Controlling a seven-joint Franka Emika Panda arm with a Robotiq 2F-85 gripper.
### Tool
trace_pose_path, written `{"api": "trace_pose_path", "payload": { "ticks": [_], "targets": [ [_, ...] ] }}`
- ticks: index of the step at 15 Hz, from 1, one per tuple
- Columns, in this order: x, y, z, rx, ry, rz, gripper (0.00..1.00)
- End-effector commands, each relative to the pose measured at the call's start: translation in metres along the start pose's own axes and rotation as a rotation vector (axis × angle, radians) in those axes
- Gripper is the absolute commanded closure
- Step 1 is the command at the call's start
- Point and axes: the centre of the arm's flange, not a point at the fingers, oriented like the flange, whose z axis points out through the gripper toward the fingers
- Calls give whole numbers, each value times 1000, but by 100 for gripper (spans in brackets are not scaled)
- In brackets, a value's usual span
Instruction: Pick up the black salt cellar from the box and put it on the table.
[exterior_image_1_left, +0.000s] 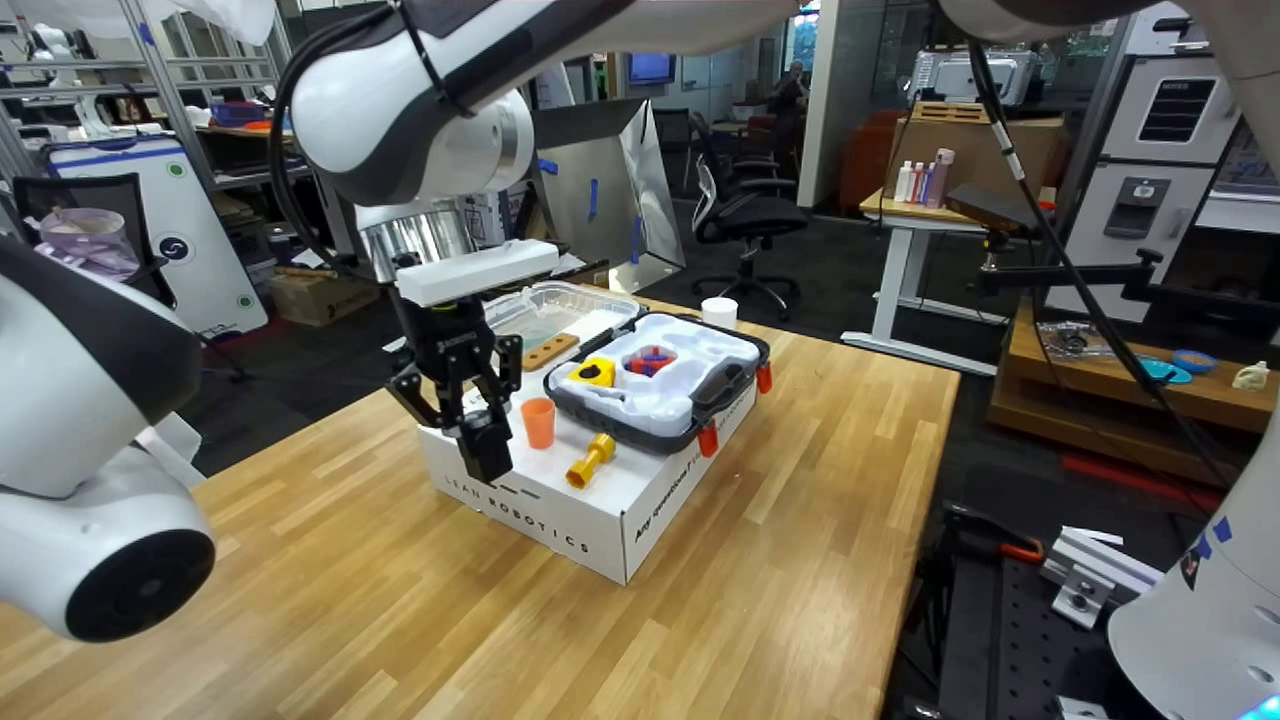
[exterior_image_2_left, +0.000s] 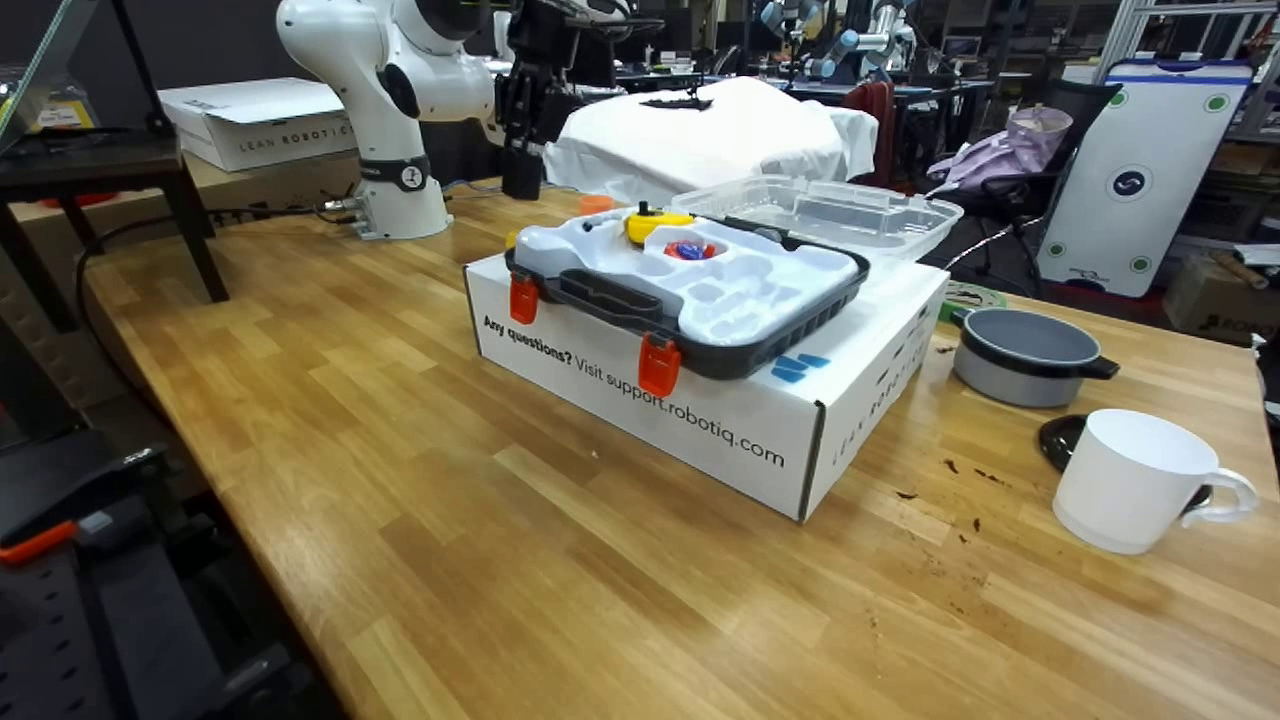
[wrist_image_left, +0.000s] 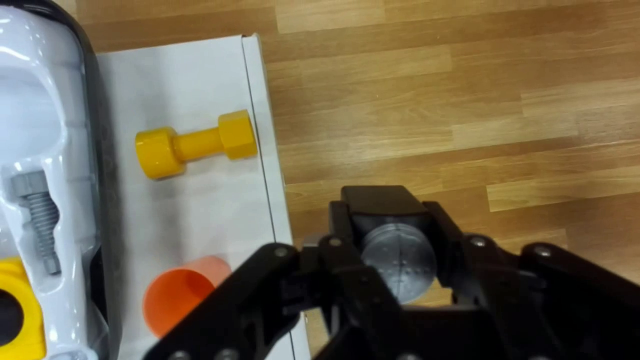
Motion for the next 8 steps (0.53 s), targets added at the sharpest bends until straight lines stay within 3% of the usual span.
{"api": "trace_pose_path", "payload": {
  "ticks": [1, 4, 5, 8],
  "targets": [
    [0, 0, 0, 0, 0, 0, 61],
    [-1, 0, -1, -1, -1, 0, 61],
    [-2, 0, -1, -1, -1, 0, 86],
    [7, -4, 11, 15, -14, -11, 86]
  ]
}}
